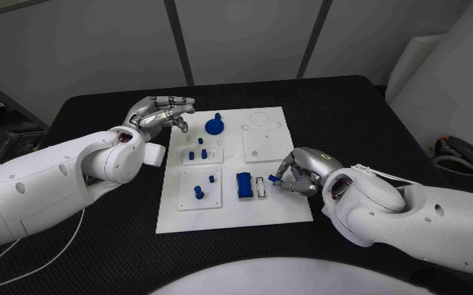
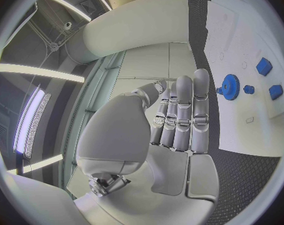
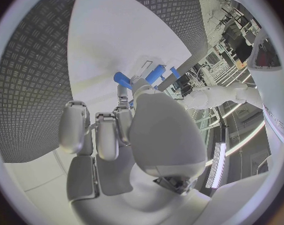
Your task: Assemble the parts on the task board
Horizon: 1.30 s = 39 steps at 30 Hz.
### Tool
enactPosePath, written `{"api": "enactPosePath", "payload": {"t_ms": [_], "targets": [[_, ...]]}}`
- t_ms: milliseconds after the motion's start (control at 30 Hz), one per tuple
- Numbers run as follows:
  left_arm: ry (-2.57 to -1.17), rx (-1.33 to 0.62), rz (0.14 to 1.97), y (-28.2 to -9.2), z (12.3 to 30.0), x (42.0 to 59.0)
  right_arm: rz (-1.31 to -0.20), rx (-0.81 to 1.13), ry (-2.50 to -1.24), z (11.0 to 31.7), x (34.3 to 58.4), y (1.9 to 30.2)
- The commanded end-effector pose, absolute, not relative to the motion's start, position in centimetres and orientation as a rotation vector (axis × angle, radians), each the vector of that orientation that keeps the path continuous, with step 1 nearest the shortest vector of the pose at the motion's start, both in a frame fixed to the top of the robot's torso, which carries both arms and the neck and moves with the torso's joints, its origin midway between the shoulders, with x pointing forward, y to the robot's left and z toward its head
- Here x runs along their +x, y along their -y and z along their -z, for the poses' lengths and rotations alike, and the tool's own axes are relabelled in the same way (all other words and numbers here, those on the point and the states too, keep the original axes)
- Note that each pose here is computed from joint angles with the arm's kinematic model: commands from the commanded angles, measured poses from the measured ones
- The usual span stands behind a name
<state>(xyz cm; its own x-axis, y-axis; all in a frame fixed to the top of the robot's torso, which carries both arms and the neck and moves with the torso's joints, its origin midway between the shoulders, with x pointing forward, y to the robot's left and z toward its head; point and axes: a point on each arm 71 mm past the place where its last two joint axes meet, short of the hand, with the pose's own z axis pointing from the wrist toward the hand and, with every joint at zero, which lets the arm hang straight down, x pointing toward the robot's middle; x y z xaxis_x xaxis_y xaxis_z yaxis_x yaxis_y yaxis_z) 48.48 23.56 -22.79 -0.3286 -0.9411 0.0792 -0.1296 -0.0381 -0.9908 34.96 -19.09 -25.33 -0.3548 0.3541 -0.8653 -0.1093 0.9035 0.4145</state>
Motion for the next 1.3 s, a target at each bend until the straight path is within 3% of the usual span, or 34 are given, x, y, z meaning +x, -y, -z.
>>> {"api": "enactPosePath", "payload": {"t_ms": [33, 600, 1300], "targets": [[-1.526, -1.16, 1.462, -23.4, 22.6, 48.5, -0.531, 0.26, -1.848, 25.2, 35.1, 18.7], [-1.532, -1.159, 1.466, -23.3, 22.6, 48.4, -0.557, 0.348, -2.004, 27.1, 35.8, 16.9], [-1.543, -1.161, 1.471, -23.2, 22.7, 48.4, -0.553, 0.345, -2.027, 27.3, 35.9, 16.5]]}}
